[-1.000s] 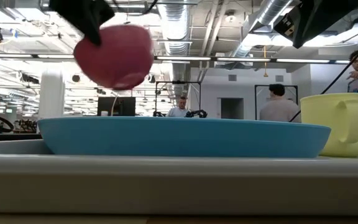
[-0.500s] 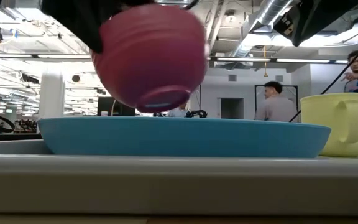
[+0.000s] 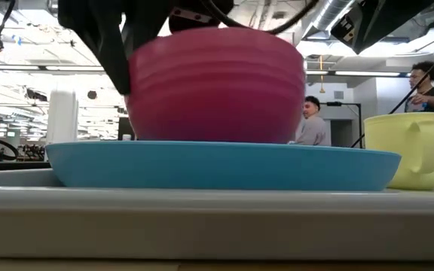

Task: Set up tray
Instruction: Put the red bowl on the blue plate, then put the gray table napkin to the right of the blue plate on the gray tray

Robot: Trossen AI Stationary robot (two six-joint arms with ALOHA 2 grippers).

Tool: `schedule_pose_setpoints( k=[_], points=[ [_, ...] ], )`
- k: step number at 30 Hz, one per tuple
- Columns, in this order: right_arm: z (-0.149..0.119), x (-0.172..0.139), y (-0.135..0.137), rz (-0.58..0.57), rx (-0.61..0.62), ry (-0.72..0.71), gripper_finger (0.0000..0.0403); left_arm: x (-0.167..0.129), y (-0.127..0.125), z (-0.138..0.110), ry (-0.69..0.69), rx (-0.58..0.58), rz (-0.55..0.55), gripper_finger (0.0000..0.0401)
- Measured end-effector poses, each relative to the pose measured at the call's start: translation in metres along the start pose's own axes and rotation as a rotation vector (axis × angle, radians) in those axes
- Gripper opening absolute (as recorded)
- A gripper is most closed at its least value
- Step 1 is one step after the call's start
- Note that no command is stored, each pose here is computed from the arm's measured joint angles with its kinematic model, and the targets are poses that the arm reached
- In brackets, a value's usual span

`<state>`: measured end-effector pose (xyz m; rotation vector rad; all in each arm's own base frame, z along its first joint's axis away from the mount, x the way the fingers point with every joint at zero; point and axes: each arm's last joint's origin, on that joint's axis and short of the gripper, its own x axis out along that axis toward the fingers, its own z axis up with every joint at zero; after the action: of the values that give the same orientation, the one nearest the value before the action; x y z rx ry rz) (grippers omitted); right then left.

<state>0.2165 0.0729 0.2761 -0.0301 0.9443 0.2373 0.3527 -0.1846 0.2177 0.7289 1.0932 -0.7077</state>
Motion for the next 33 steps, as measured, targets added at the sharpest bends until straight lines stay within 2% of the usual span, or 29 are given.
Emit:
schedule_pose_setpoints(
  k=[3,14,20,33],
  points=[
    [0.0,0.0,0.0,0.0,0.0,0.0,0.0082,0.0034,-0.0005,0.004,0.029,0.014,0.034,0.0],
    [-0.0002,0.0,0.0,0.0,-0.002,0.003,0.0082,0.0006,-0.0057,0.0055,0.045,0.0,0.034,0.0029],
    [-0.0002,0.0,0.0,0.0,-0.002,0.002,0.0082,0.0003,-0.0026,0.0038,0.091,-0.029,0.127,0.005],
    [-0.0002,0.0,0.0,0.0,-0.001,0.002,0.0082,0.0002,-0.0029,0.0036,0.095,-0.027,0.125,0.0102]
  ],
)
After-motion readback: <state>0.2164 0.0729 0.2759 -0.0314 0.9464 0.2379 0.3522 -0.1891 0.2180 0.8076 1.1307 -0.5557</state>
